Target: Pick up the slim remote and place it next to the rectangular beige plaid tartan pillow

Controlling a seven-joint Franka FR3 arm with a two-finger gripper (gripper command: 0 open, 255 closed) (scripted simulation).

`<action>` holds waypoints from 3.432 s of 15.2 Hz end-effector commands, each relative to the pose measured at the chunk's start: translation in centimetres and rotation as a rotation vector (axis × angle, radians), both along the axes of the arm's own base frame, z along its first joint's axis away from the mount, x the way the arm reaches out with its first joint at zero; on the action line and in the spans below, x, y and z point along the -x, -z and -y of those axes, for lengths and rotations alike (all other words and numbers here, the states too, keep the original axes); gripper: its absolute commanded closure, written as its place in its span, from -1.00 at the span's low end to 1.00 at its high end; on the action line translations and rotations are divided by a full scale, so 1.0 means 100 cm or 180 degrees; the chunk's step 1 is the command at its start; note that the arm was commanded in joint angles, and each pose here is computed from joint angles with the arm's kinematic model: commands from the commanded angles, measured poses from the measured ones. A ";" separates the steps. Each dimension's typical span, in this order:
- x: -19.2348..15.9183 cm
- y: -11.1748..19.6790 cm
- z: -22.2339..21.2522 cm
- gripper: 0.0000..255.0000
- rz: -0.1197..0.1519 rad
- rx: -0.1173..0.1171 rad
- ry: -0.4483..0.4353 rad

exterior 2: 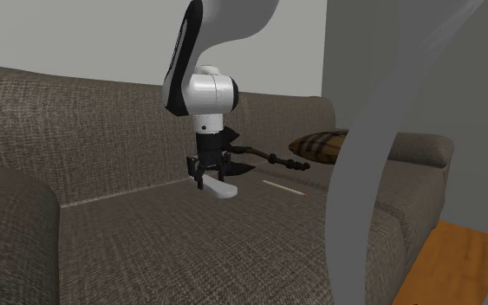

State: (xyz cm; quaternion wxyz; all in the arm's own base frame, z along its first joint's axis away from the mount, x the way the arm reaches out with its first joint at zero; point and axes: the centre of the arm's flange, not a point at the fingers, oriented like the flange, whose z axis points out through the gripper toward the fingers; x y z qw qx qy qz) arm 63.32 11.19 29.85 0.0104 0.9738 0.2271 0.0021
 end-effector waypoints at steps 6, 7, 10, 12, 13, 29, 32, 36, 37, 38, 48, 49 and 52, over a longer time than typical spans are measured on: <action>0.000 0.000 0.000 1.00 0.0000 0.0000 -0.0001; 0.000 0.000 0.000 1.00 0.0000 0.0000 -0.0001; 0.000 -0.011 0.000 1.00 0.0000 0.0000 -0.0001; 0.000 -0.021 0.000 1.00 0.0000 0.0000 -0.0001; 0.000 -0.026 0.000 1.00 0.0000 0.0000 -0.0001; 0.000 -0.111 0.000 1.00 0.0000 0.0000 -0.0001; 0.000 -0.127 0.000 1.00 0.0000 0.0000 -0.0001; 0.000 -0.148 0.000 1.00 0.0000 0.0000 -0.0001; 0.000 -0.153 0.000 1.00 0.0000 0.0000 -0.0001; 0.000 -0.158 0.000 1.00 0.0000 0.0000 -0.0001; 0.000 -0.211 0.000 1.00 0.0000 0.0000 -0.0001; 0.000 -0.214 0.000 1.00 0.0000 0.0000 -0.0001; -0.005 -0.214 0.039 1.00 0.0000 0.0000 -0.0001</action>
